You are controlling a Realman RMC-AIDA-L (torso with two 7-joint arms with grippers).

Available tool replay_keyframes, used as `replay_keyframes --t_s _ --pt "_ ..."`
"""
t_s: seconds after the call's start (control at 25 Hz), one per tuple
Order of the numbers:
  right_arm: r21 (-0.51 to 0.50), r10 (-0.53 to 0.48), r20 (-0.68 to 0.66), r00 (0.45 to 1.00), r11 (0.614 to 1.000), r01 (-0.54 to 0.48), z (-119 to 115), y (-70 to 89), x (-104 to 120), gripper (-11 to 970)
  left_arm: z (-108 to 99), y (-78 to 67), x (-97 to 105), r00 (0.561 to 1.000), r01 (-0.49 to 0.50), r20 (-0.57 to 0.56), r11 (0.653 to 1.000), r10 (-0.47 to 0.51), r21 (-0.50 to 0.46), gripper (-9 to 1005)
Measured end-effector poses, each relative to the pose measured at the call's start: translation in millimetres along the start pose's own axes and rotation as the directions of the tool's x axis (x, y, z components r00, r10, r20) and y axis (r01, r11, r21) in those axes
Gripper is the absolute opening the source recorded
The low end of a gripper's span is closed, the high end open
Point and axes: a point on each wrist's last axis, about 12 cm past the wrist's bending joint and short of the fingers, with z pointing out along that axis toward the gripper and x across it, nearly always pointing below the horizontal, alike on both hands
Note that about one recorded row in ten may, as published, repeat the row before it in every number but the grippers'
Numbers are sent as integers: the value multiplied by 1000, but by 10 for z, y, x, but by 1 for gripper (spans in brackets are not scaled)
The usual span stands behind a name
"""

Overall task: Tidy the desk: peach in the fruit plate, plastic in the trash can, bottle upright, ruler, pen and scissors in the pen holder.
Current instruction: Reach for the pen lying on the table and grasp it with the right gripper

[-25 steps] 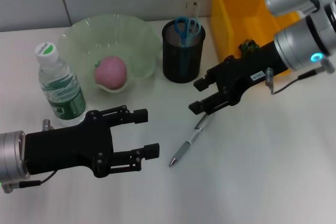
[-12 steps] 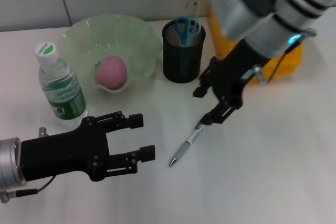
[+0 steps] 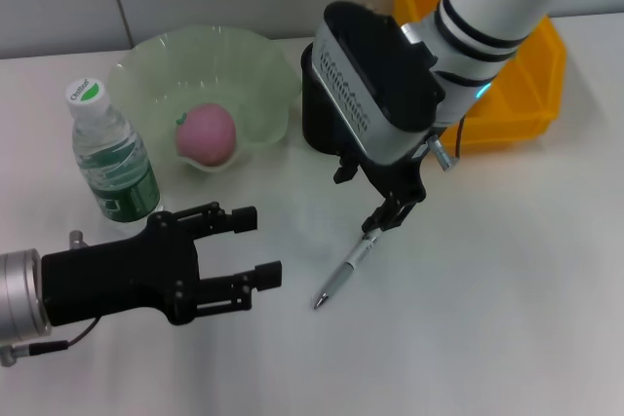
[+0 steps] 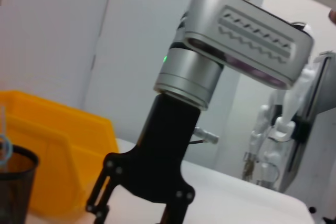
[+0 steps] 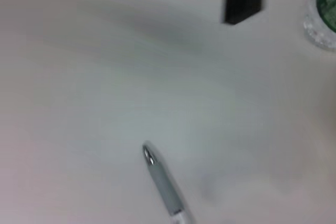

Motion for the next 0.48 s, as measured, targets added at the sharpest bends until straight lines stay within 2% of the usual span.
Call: replay_keyframes --t_s 0.16,0.48 --pt "-13 -86 -34 996 996 86 20 15 -31 658 1 59 1 1000 -6 -14 999 5 -44 768" --pt "-57 -202 -56 978 978 199 84 86 -33 657 10 75 20 1000 5 -11 998 -6 -65 768"
